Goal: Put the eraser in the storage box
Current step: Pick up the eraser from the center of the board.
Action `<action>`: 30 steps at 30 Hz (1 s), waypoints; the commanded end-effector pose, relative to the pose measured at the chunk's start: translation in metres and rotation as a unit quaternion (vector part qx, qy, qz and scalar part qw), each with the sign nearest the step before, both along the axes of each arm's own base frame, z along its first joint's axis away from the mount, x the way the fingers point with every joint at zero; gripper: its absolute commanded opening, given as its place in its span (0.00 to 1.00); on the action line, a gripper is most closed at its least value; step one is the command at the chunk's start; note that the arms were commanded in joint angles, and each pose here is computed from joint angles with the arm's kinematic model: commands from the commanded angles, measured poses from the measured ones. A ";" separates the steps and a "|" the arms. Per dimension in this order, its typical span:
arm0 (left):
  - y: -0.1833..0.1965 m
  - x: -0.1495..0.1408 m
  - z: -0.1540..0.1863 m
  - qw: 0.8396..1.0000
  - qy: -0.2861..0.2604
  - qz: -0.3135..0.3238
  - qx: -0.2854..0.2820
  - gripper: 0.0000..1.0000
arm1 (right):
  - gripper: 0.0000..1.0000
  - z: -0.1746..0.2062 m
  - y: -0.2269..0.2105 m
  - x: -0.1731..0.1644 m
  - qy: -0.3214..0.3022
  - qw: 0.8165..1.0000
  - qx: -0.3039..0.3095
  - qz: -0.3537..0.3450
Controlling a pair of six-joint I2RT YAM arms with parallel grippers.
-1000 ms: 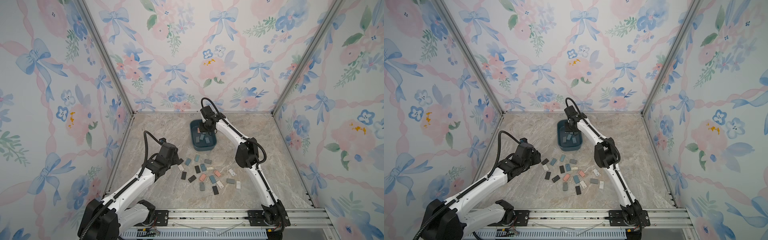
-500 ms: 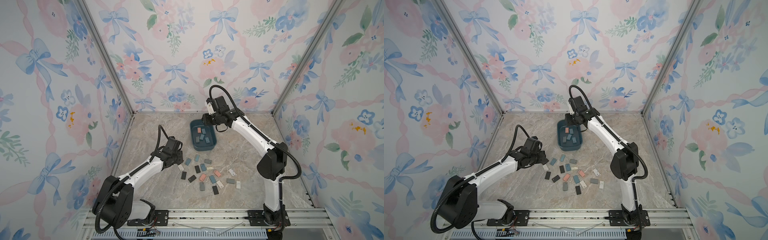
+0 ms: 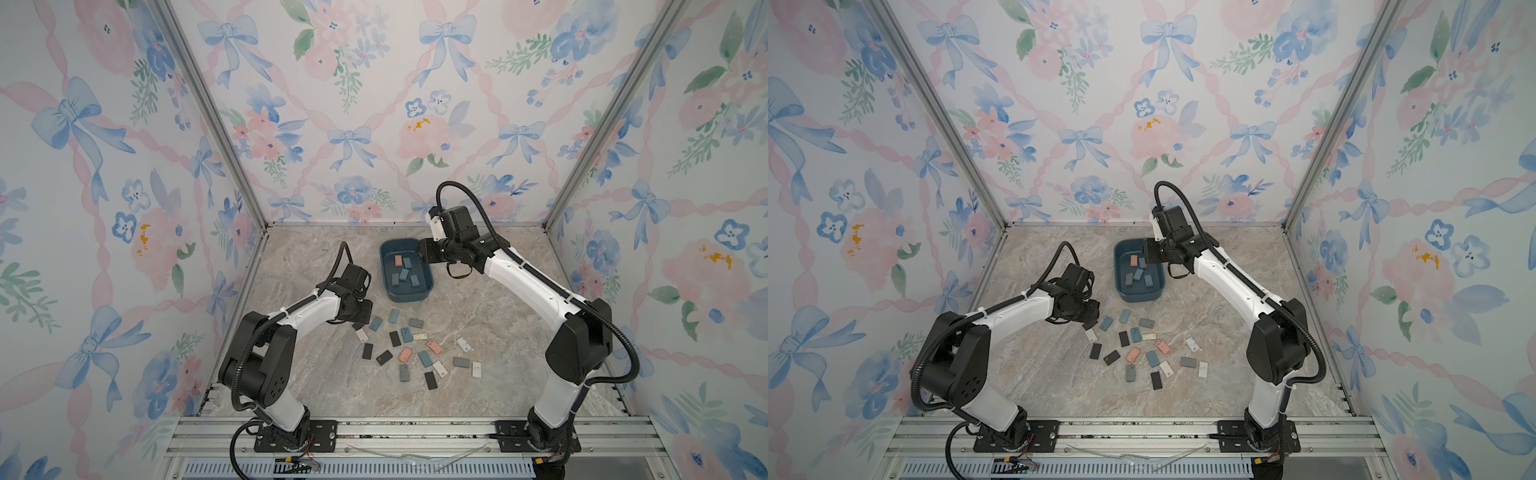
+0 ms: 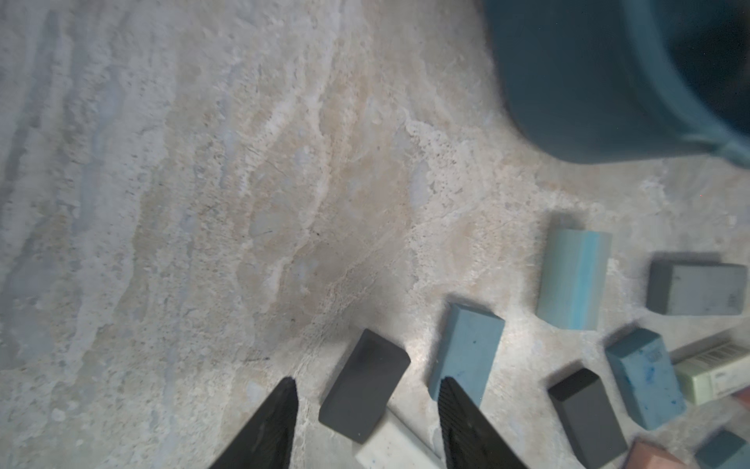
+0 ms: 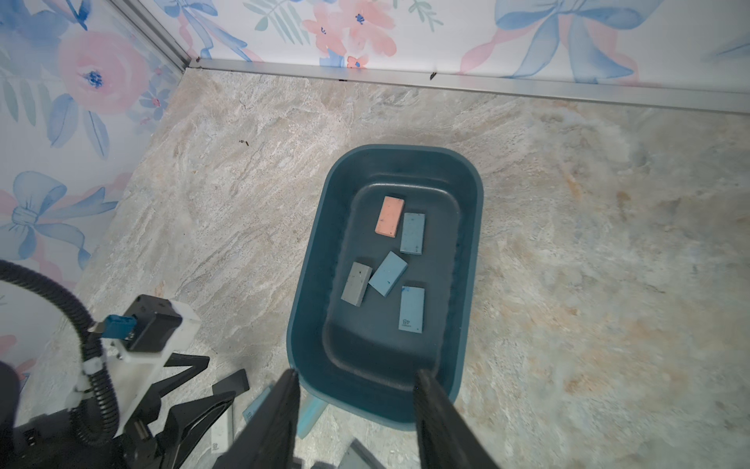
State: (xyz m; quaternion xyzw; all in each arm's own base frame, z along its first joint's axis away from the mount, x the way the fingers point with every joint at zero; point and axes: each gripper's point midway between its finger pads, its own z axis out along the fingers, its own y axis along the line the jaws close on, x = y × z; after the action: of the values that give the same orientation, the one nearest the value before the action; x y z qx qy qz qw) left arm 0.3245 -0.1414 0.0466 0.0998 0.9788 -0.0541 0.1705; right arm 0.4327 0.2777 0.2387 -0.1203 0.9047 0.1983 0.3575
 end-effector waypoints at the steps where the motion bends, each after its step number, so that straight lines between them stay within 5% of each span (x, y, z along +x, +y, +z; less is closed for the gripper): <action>1: 0.004 -0.013 -0.013 0.999 0.041 -0.025 0.017 0.59 | 0.49 0.012 -0.007 0.000 -0.017 1.000 0.017 -0.011; 13: 0.009 -0.016 -0.035 0.996 0.067 -0.035 0.043 0.57 | 0.49 0.006 -0.012 -0.002 -0.007 1.000 0.024 -0.015; 30: 0.013 -0.016 -0.034 0.997 0.064 -0.018 0.048 0.26 | 0.49 0.004 -0.013 -0.002 -0.003 0.999 0.027 -0.016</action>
State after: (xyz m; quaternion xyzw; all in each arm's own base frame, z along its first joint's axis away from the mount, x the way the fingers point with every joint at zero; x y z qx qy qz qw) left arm 0.3174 -0.1344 0.0206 0.1285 0.9837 -0.0243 0.1233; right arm 0.4319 0.2693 0.2319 -0.1043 0.9043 0.2061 0.3590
